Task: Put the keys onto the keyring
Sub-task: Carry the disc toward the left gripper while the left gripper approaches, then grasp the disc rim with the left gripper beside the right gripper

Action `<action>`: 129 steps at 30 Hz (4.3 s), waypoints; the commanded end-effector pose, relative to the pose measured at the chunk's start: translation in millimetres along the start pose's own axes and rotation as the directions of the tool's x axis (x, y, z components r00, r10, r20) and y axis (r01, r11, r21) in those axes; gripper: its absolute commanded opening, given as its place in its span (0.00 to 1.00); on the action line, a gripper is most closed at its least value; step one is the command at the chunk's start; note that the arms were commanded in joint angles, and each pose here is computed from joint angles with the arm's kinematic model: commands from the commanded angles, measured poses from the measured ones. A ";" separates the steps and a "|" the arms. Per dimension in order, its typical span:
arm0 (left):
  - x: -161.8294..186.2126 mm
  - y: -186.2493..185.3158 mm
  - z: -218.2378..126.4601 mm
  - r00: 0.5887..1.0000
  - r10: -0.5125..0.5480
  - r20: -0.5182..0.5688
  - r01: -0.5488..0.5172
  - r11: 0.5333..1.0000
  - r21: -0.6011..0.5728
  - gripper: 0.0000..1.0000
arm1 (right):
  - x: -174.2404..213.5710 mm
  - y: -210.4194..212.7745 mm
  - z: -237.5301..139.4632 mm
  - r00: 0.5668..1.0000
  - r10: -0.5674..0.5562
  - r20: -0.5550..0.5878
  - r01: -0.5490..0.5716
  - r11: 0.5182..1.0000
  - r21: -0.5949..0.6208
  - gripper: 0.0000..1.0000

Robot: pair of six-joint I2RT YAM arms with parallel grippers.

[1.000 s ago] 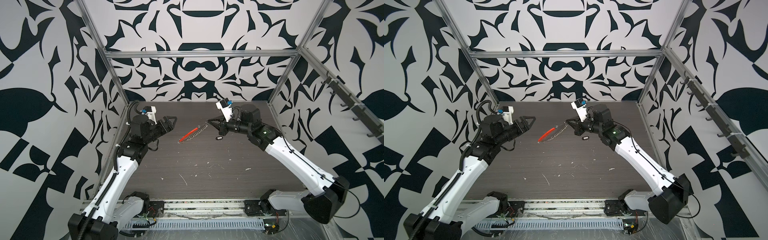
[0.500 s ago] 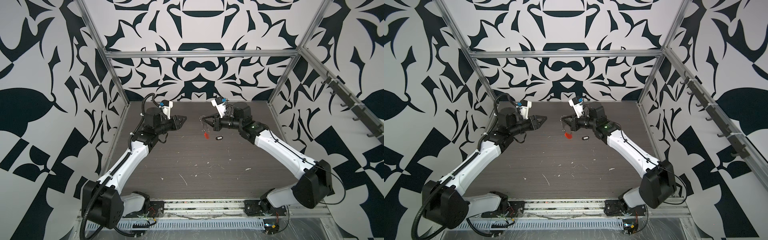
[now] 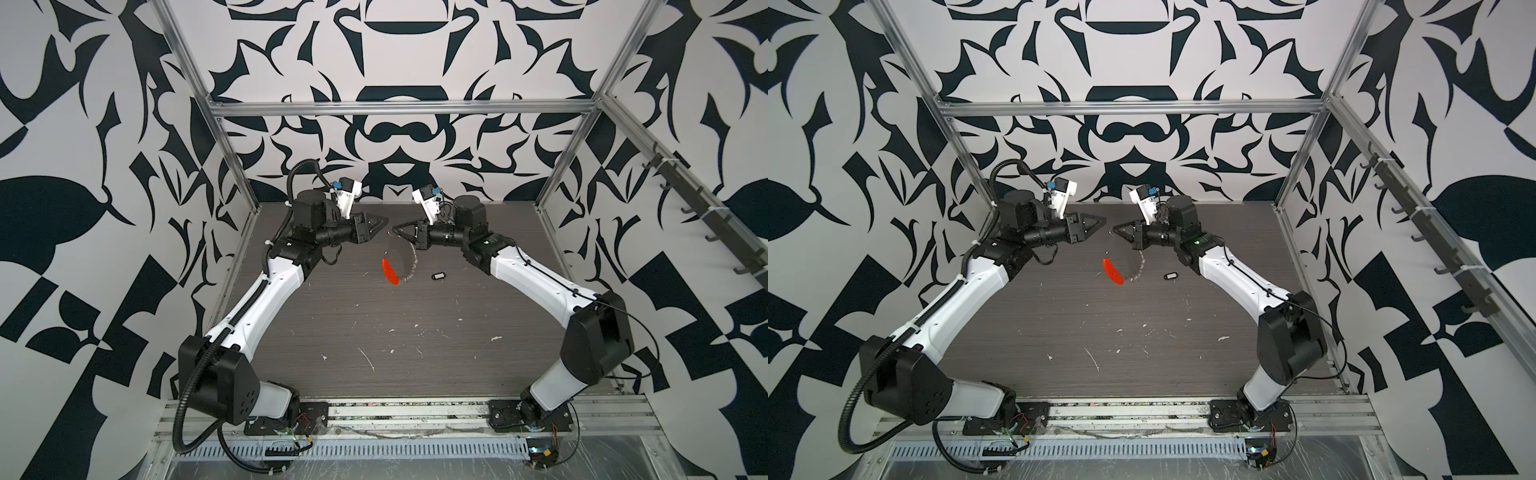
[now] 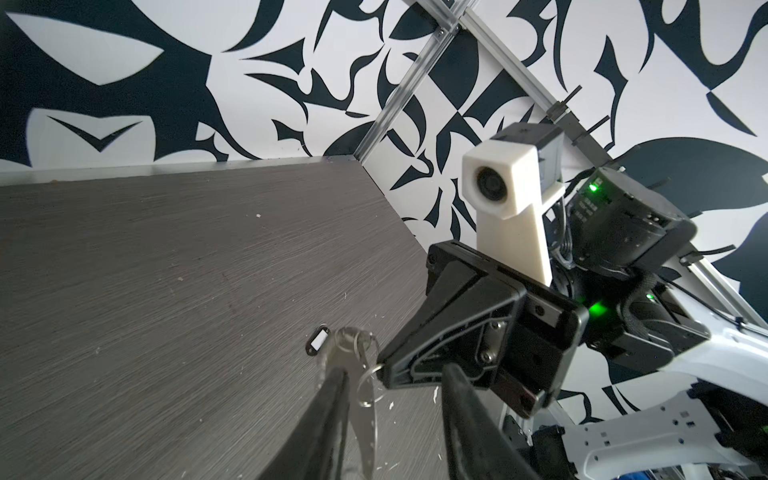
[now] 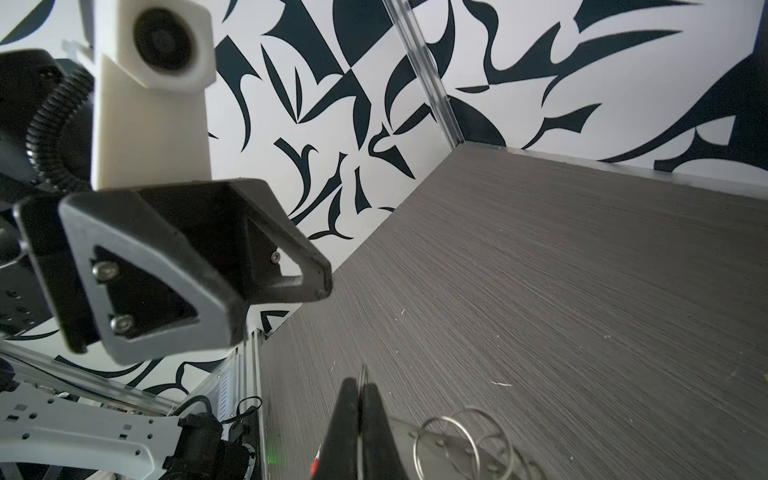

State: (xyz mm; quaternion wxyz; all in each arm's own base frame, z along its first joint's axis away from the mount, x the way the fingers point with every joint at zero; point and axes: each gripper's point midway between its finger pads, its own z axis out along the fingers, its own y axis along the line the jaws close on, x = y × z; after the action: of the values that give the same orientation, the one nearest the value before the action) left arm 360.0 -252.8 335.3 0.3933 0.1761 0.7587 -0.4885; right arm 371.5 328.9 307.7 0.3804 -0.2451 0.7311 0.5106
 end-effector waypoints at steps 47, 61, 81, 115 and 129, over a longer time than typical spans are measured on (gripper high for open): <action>-47.9 -8.6 18.6 0.994 -0.108 0.006 0.103 0.959 0.263 0.27 | -92.0 49.2 -20.6 0.974 0.021 0.226 0.054 0.945 -0.322 0.00; -43.4 -7.5 23.8 0.992 -0.123 -0.008 0.121 0.955 0.270 0.27 | -97.0 50.5 -16.1 0.971 0.045 0.235 0.041 0.935 -0.352 0.00; -42.0 -18.6 20.2 0.994 -0.112 -0.010 0.111 0.952 0.287 0.00 | -99.0 56.3 -12.9 0.971 0.055 0.233 0.028 0.941 -0.338 0.00; -73.0 -29.7 -11.5 0.904 -0.263 0.337 0.114 0.908 0.403 0.00 | -97.1 52.1 -16.6 0.950 0.087 0.301 0.007 0.955 -0.296 0.13; -72.2 -29.2 -9.8 0.905 -0.271 0.329 0.120 0.902 0.414 0.00 | -105.7 61.4 -14.5 0.942 0.094 0.323 0.020 0.943 -0.332 0.20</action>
State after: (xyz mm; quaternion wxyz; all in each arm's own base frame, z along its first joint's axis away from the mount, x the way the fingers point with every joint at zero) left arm 392.8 -251.9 391.0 0.4185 0.0549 0.5982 -0.6811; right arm 393.9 335.2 388.4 0.4065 -0.1768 0.6107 0.6562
